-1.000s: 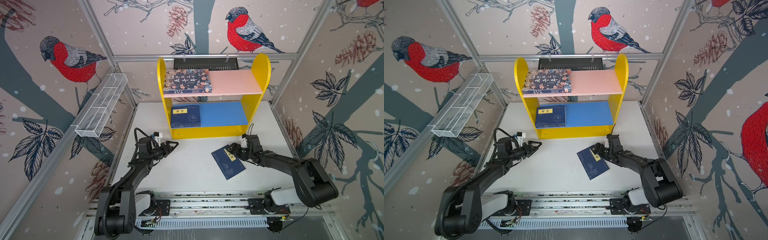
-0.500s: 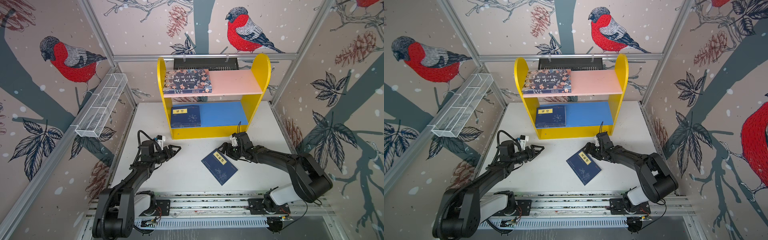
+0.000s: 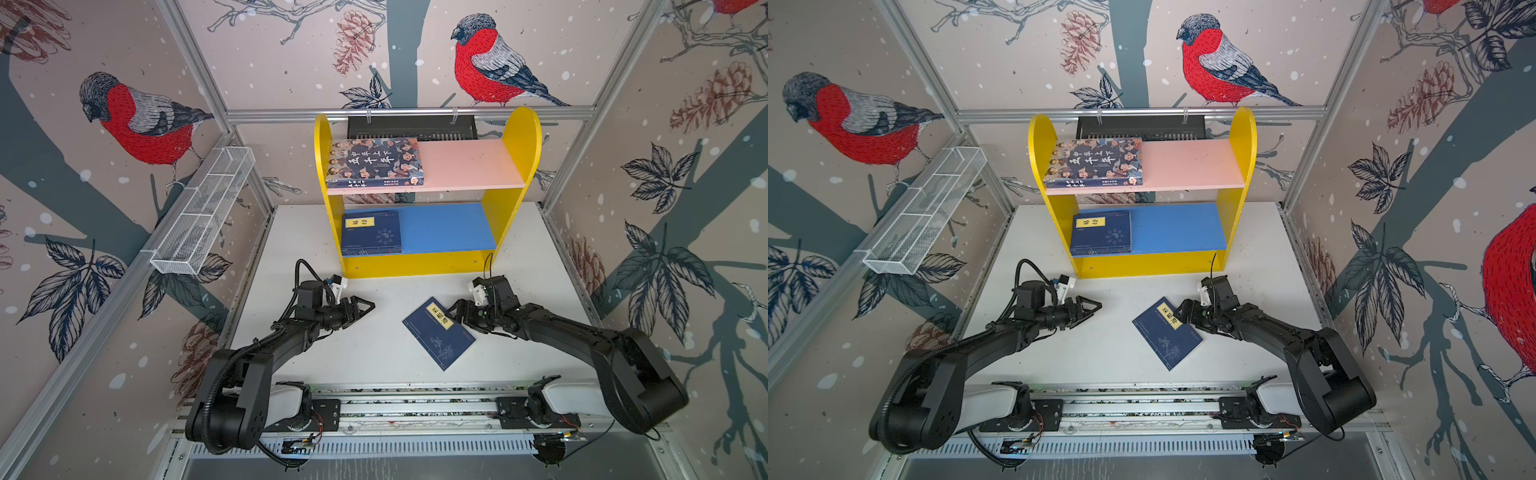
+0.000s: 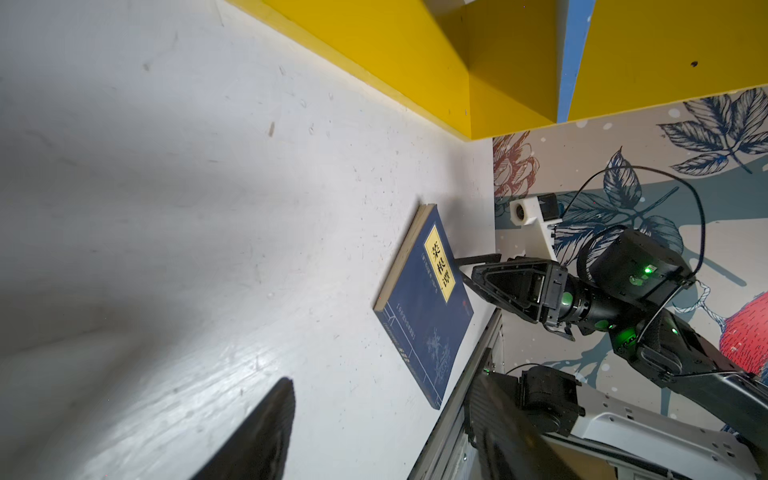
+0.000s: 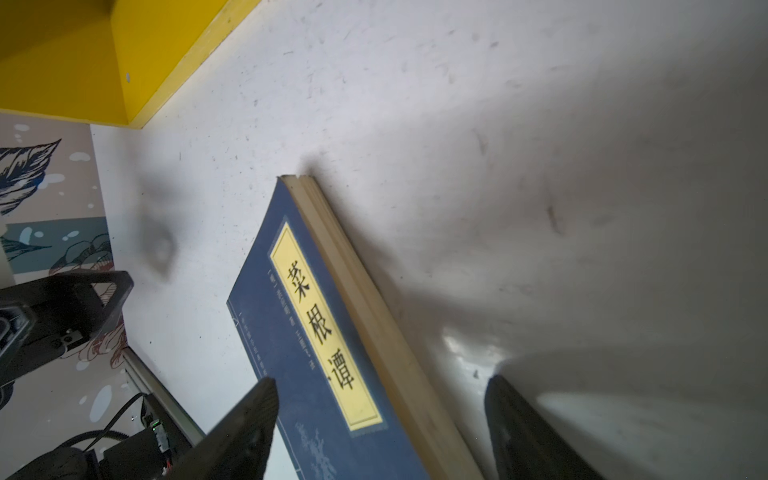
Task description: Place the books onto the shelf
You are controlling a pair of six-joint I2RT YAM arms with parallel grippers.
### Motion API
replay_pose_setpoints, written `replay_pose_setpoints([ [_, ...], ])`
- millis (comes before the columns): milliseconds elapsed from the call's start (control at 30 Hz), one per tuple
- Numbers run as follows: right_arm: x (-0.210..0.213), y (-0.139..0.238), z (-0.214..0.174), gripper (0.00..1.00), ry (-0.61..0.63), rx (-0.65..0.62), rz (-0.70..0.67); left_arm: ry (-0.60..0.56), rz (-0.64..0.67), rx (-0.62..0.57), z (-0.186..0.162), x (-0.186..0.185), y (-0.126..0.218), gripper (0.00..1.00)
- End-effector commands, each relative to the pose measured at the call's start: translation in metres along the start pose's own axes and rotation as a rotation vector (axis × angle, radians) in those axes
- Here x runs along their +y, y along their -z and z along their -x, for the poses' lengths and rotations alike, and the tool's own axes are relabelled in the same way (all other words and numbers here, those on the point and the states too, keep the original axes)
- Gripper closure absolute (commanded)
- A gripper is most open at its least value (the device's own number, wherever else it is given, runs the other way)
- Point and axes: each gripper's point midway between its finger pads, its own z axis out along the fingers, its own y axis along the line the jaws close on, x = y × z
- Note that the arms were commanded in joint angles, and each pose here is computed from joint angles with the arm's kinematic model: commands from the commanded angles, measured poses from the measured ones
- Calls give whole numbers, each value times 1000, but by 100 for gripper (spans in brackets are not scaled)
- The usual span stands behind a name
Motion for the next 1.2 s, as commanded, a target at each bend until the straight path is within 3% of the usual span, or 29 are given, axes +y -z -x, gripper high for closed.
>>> replay_pose_setpoints([
  [0, -15, -3, -33, 20, -82, 107, -53, -44, -22, 20, -4, -5, -6, 32],
  [233, 14, -19, -63, 20, -88, 182, 8, -3, -8, 90, -30, 4, -17, 32],
  [633, 63, -47, -40, 20, -81, 135, 79, -8, 26, 235, -76, 13, -38, 27],
  [933, 88, -61, -39, 20, -42, 154, 129, -76, -9, 254, -73, 1, -54, 28],
  [1167, 60, -46, -21, 20, -11, 92, -6, -141, -20, 261, -49, -19, -62, 29],
])
